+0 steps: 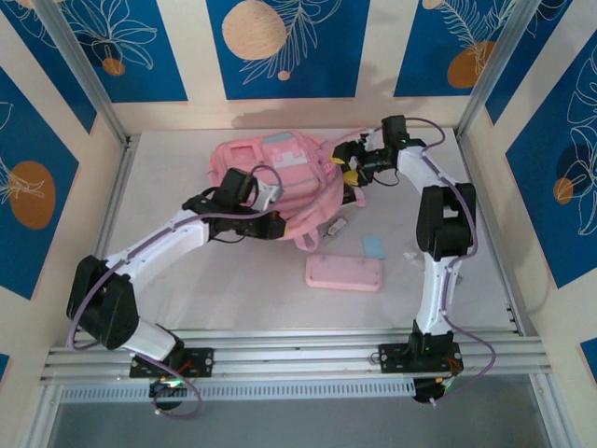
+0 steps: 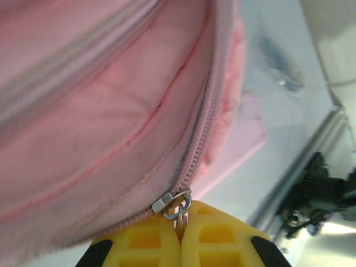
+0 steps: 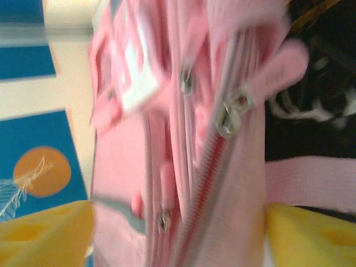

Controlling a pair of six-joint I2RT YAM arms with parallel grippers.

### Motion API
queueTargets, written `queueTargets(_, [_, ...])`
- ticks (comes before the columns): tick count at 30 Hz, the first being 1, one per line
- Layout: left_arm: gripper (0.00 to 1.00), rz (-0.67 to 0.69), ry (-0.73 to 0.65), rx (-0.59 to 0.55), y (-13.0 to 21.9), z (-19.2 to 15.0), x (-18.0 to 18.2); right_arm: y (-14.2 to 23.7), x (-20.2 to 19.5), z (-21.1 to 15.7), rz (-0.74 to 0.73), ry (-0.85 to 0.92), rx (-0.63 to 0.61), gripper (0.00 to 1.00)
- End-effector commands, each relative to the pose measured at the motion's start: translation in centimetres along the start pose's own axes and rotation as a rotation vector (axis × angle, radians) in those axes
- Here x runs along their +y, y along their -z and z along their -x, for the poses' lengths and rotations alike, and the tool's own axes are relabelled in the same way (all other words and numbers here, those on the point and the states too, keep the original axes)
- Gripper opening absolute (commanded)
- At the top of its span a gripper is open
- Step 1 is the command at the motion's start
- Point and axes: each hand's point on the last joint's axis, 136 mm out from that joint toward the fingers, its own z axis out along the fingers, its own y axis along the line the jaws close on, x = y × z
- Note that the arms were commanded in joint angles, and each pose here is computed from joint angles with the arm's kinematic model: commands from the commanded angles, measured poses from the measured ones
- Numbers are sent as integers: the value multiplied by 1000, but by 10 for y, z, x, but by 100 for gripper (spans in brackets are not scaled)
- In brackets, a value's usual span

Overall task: Pack the student bag
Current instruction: Unzip the student bag at the center of the table.

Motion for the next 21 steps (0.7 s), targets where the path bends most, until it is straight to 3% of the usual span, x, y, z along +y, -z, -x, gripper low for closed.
queueTargets(1, [0, -159, -18, -74, -13, 42, -47, 32, 10, -7, -28, -39, -139, 99])
queueTargets(8, [0, -225, 47, -176, -46, 99, -56, 67, -20, -83, -43, -170, -223, 99])
queueTargets(11, [0, -250, 45, -199, -51, 106, -61, 78, -24, -107, -16, -215, -255, 99])
queueTargets(15, [0, -251, 49, -182, -57, 94, -60, 76, -10, -118, 81, -222, -278, 100])
queueTargets(21, [0, -237, 76, -169, -53, 77, -55, 52, 14, -102, 151, -157, -350, 100])
